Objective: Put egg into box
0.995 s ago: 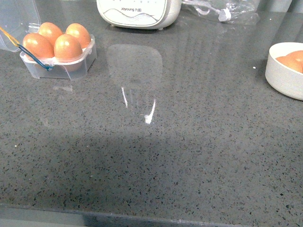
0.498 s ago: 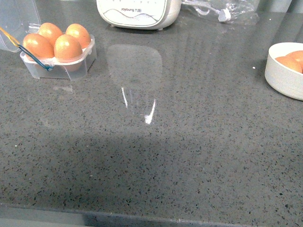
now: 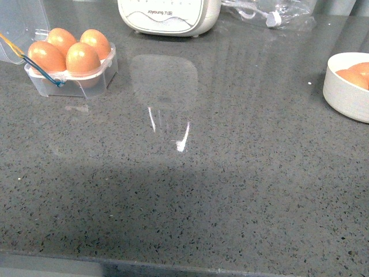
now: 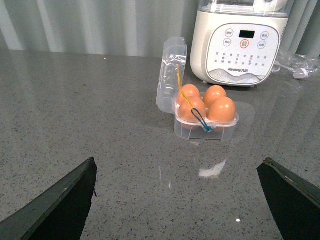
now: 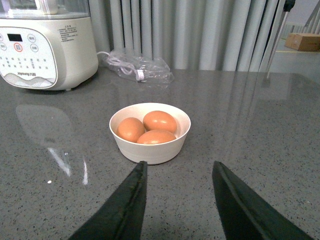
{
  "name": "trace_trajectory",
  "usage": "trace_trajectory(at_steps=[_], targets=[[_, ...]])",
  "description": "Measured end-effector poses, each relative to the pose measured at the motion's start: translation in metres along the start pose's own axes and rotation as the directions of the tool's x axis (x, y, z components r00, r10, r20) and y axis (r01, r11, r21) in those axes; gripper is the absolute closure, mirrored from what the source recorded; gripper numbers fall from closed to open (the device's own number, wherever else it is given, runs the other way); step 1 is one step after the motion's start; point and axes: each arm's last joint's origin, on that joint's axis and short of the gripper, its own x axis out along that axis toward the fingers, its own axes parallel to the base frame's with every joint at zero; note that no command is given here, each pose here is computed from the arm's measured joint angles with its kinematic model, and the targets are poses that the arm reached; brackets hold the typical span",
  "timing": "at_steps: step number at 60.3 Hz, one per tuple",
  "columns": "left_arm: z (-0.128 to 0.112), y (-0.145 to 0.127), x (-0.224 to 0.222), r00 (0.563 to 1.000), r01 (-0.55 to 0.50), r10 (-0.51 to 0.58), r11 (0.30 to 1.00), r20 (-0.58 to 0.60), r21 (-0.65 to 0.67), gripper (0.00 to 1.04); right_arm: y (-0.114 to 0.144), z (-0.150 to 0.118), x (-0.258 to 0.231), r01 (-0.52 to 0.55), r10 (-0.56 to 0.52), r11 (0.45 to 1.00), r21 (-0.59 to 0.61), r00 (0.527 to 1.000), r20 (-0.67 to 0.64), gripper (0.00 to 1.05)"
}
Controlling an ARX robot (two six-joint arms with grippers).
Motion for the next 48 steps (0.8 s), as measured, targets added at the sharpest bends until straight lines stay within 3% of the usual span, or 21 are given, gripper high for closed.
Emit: trace_trajectory(at_steps=[13, 44, 48], targets=[[0.0, 0.0, 0.0, 1.0, 0.0, 0.0, 1.0, 0.0, 0.0, 0.07, 0.0, 0.0, 0.0, 0.0, 0.0, 1.0, 0.001, 1.0, 0.0, 0.06], [0.0, -0.0001, 0.0001, 1.0, 0.0, 0.0, 1.0, -0.003, 0.0, 0.07, 0.0, 0.0, 0.0, 0.0, 0.0, 1.0, 0.003, 1.0, 0.0, 0.07], [-0.0038, -0.0006, 0.0009, 0.98, -0.121, 0.118, 0.993, -0.158, -0.009, 0.07, 0.0, 0.0, 0.0, 0.0, 0.0, 1.0, 0.003, 1.0, 0.0, 0.07]])
